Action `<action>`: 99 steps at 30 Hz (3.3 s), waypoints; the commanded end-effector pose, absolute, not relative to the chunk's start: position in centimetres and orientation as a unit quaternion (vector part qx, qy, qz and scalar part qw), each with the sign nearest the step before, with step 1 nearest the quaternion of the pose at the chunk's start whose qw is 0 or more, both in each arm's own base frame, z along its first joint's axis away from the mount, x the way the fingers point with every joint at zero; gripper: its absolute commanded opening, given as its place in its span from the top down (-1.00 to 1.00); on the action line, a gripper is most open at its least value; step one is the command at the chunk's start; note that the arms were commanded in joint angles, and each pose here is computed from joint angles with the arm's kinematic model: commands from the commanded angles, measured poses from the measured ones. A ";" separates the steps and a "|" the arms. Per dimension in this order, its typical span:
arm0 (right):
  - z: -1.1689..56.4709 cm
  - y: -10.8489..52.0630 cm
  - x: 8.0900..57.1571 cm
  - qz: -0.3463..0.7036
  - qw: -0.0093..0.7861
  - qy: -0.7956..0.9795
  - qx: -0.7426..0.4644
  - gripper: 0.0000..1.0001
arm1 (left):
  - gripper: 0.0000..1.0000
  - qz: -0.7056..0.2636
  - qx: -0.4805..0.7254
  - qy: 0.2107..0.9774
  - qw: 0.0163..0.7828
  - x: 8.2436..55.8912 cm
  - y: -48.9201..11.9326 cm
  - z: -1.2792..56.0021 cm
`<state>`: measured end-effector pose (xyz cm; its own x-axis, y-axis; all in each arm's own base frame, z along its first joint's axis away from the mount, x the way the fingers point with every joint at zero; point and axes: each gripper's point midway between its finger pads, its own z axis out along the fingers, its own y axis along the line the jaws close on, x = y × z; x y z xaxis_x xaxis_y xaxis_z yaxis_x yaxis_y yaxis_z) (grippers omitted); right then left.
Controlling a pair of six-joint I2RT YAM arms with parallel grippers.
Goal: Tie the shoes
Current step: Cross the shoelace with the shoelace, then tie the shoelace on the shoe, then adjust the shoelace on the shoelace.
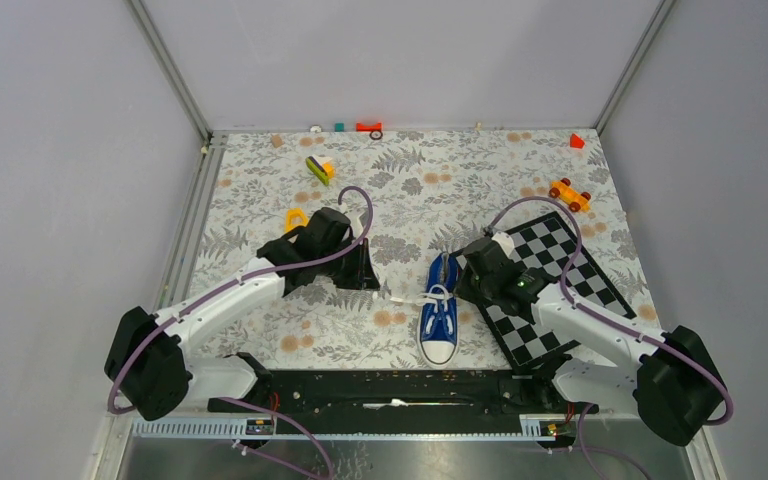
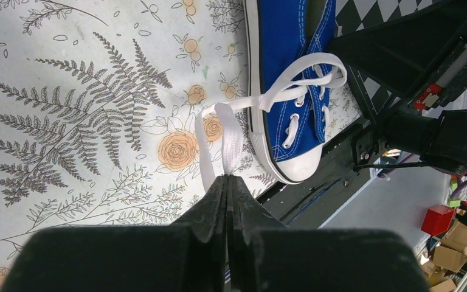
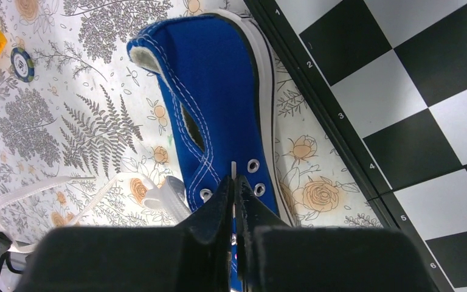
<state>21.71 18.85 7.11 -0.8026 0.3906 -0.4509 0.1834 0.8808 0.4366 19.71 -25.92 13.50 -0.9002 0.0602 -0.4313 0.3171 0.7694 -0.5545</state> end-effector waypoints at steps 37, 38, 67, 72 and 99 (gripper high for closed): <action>17.7 5.2 24.2 0.027 0.478 0.854 0.206 1.00 | 1.00 -0.262 0.030 0.920 0.291 22.4 -19.5 16.5; 17.4 5.1 24.2 0.026 0.476 0.855 0.206 1.00 | 1.00 -0.259 0.026 0.921 0.291 22.4 -19.2 16.4; 21.4 29.4 31.1 0.320 0.372 0.871 -0.034 1.00 | 1.00 -0.428 0.187 0.822 0.325 14.0 -28.6 25.3; 18.9 33.5 30.1 0.355 0.302 0.883 -0.065 1.00 | 1.00 -0.440 0.202 0.816 0.317 13.3 -30.4 25.5; 21.3 15.5 19.5 0.383 0.374 0.833 0.140 -0.51 | 1.00 -0.449 0.238 0.801 0.318 16.3 -38.5 25.6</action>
<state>21.91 15.33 22.51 -0.6430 0.4538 -0.6169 -0.1178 0.7374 0.6651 14.27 -36.40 22.54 -0.7239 0.1778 -0.6665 0.6418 0.5278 -0.5563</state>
